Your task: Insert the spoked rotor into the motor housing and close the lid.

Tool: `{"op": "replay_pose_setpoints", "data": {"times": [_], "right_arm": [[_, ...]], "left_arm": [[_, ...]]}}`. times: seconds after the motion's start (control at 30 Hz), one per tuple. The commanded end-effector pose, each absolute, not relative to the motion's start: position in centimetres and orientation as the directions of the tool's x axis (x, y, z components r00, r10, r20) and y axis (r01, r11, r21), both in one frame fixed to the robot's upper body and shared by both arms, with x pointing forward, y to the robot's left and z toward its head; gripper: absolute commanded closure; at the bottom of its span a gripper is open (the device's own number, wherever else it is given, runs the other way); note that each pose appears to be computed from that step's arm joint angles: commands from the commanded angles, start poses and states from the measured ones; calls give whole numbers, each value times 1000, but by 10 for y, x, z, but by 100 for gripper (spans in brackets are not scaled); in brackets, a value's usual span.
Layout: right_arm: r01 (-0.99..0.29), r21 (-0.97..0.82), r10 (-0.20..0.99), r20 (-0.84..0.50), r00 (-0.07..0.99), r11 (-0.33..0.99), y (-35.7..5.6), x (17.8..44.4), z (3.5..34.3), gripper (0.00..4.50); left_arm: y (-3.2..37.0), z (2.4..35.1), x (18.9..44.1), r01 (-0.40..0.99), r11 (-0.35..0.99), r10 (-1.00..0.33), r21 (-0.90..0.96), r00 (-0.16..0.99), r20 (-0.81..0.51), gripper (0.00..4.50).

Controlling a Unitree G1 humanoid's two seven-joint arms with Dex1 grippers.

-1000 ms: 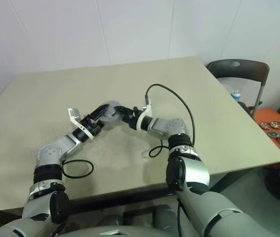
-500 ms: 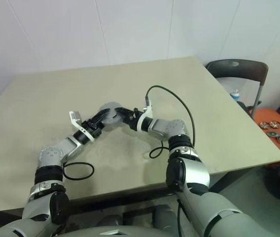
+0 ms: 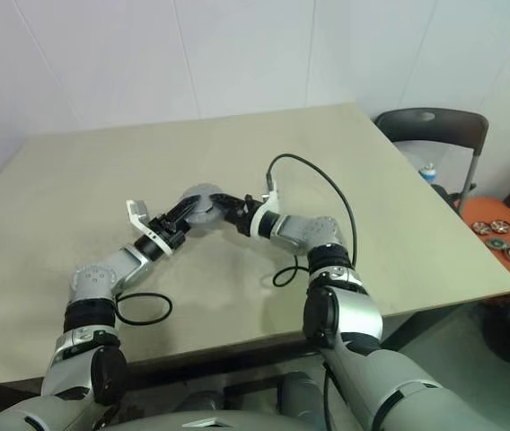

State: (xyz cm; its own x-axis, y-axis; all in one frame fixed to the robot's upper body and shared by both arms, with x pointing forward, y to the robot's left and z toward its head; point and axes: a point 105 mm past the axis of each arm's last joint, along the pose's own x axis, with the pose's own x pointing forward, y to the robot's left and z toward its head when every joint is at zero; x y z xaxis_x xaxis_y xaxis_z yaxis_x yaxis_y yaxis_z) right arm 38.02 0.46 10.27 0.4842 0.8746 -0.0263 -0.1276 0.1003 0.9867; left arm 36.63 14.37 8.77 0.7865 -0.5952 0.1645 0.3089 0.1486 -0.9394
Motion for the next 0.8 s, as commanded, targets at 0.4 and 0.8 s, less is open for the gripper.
{"op": "replay_pose_setpoints", "data": {"times": [0.4,0.8], "right_arm": [[-227,971,896,31,442,79,16,375,123,78],[-182,969,873,-62,484,170,10,381,102,78]], "left_arm": [[145,109,372,379,184,-593,-907,778,205,202],[176,128,384,400,239,-498,-885,833,242,202]]}}
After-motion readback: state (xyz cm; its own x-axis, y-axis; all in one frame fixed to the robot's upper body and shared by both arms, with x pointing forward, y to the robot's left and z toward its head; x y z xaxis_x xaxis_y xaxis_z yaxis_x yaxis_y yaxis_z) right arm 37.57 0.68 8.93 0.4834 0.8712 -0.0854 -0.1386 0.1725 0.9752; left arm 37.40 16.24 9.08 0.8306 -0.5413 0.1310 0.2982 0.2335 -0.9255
